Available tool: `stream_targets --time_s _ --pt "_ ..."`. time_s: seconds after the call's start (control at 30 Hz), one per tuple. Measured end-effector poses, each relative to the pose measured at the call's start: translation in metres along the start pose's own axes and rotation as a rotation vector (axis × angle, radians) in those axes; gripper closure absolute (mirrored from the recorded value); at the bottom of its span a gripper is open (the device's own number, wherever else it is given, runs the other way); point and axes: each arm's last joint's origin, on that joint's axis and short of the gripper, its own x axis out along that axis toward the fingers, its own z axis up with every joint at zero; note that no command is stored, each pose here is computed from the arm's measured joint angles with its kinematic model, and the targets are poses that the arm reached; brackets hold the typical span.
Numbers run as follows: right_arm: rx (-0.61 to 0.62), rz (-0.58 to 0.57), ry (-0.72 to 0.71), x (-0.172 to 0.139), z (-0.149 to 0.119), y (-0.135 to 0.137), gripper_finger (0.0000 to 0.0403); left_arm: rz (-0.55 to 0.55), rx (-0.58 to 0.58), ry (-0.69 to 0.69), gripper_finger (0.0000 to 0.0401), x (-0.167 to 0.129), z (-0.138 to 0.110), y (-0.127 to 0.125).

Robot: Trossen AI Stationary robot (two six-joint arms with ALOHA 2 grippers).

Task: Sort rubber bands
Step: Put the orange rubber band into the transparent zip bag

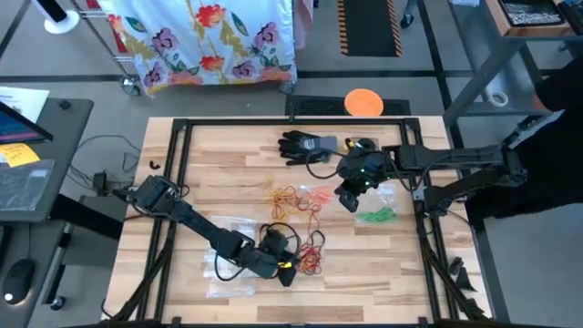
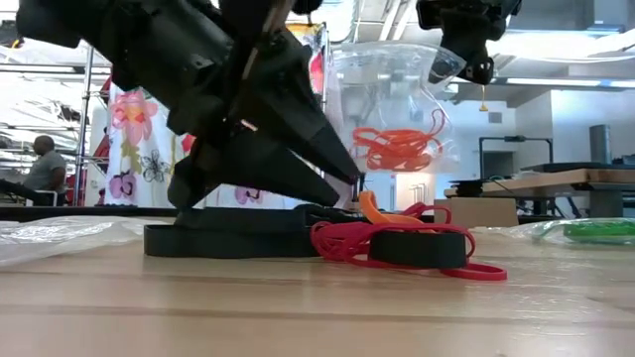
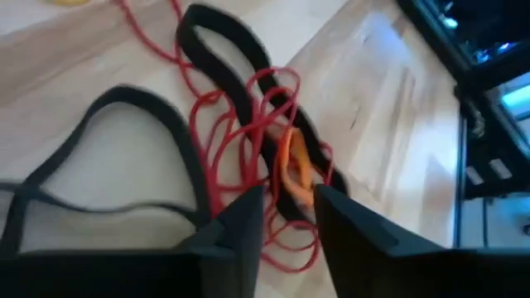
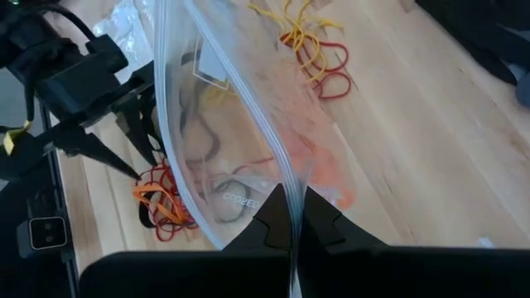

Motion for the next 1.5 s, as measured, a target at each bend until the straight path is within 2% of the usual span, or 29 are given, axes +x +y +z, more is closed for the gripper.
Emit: stream_targets --time_s 0.2,0.37,0.47,0.6,0.83,1.0,1.33,1.5 --pt "0.0 0.0 0.0 0.0 0.0 0.0 0.0403 -0.014 -0.023 -0.013 0.0236 -0.001 0.002 -0.002" --pt "0.0 0.001 -0.001 0.0 0.0 0.0 0.0403 -0.008 -0.036 -0.006 0.0217 0.012 -0.007 -0.002" --pt "0.0 0.003 -0.006 0.0 0.001 0.0 0.0403 -0.015 -0.014 0.034 0.0215 0.029 -0.015 -0.007" --pt "-0.001 0.003 -0.006 0.0 0.001 0.0 0.0403 -0.018 0.021 0.091 0.0217 0.037 -0.01 -0.009" --pt "-0.005 0.006 -0.003 0.0 0.0 0.002 0.0403 -0.042 0.075 0.069 0.0216 0.026 0.001 -0.018" --pt "-0.004 0.006 -0.003 0.0 0.0 0.002 0.0403 -0.01 0.093 0.063 0.0216 0.02 0.007 -0.018" --pt "0.013 0.007 -0.003 0.0 0.0 0.002 0.0403 0.054 0.098 0.105 0.0216 0.021 0.002 -0.011" --pt "0.013 0.006 -0.003 0.0 0.0 0.002 0.0403 0.059 0.156 0.101 0.0216 0.015 0.007 -0.013"
